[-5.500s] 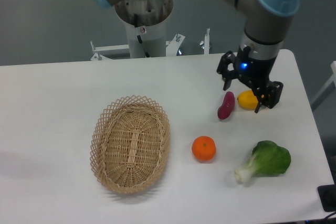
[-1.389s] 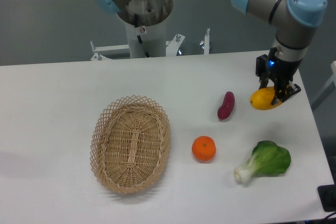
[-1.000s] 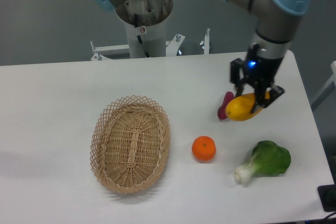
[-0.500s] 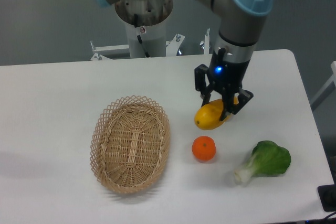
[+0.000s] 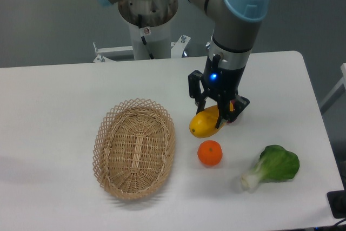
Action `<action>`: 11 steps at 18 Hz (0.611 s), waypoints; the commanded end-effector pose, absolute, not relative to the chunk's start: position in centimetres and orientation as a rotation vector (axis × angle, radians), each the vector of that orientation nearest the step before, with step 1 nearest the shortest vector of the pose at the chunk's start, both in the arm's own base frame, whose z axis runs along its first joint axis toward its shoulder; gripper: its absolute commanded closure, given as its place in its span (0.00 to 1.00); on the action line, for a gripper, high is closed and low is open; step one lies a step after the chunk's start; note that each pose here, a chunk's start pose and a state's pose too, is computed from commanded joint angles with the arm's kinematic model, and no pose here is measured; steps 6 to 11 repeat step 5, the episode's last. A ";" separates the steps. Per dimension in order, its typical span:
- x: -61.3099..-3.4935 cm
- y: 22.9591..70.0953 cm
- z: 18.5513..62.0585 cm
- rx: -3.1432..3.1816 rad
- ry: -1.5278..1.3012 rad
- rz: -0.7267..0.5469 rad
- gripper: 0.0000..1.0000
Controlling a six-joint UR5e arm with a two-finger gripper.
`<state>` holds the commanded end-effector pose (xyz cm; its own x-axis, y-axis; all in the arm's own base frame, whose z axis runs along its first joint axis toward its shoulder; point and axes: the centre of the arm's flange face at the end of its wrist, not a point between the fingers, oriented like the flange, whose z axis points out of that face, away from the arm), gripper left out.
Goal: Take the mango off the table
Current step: 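Lift the held mango and carry it toward the basket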
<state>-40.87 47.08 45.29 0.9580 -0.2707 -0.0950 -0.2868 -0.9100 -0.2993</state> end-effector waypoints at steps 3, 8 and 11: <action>-40.9 47.1 45.3 -2.796 0.408 0.074 0.48; -40.9 47.1 45.3 -2.796 0.408 0.074 0.48; -40.9 47.1 45.3 -2.796 0.408 0.074 0.48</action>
